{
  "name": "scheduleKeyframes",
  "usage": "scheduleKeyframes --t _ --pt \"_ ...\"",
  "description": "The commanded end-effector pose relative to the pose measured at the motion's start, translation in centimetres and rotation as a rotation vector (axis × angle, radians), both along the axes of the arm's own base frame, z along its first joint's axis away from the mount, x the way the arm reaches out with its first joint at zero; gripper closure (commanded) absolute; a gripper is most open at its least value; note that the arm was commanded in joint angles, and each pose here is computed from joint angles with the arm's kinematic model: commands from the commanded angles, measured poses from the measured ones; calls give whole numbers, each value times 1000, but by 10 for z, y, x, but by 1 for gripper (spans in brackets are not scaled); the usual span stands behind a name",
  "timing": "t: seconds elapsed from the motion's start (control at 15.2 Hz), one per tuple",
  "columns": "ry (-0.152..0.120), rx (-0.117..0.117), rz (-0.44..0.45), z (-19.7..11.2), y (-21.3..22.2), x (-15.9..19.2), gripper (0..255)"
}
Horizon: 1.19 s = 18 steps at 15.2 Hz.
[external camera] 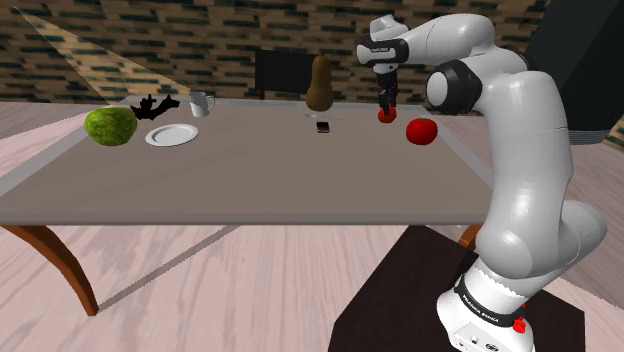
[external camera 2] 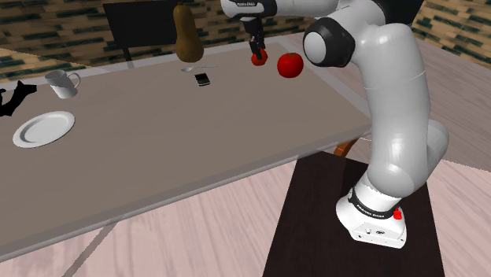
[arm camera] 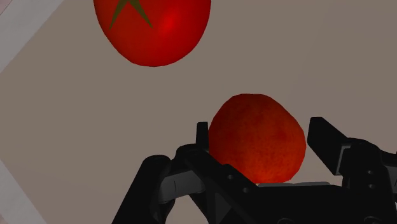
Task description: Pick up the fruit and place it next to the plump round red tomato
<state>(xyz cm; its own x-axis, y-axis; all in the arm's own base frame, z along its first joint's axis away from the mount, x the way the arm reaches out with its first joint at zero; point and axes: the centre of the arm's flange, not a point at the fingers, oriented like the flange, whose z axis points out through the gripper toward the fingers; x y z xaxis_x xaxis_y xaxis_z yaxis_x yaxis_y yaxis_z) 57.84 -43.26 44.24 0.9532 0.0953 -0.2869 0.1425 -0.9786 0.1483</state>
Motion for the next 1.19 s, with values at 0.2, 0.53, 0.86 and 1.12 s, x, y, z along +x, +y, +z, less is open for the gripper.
scheduleKeyframes --t 0.2,0.53,0.86,1.12 --pt "-1 0 0 -27 -1 0 255" --pt "-1 0 0 -53 -1 0 255" --pt "-1 0 0 -80 -1 0 255" --pt "-1 0 0 -96 -1 0 255"
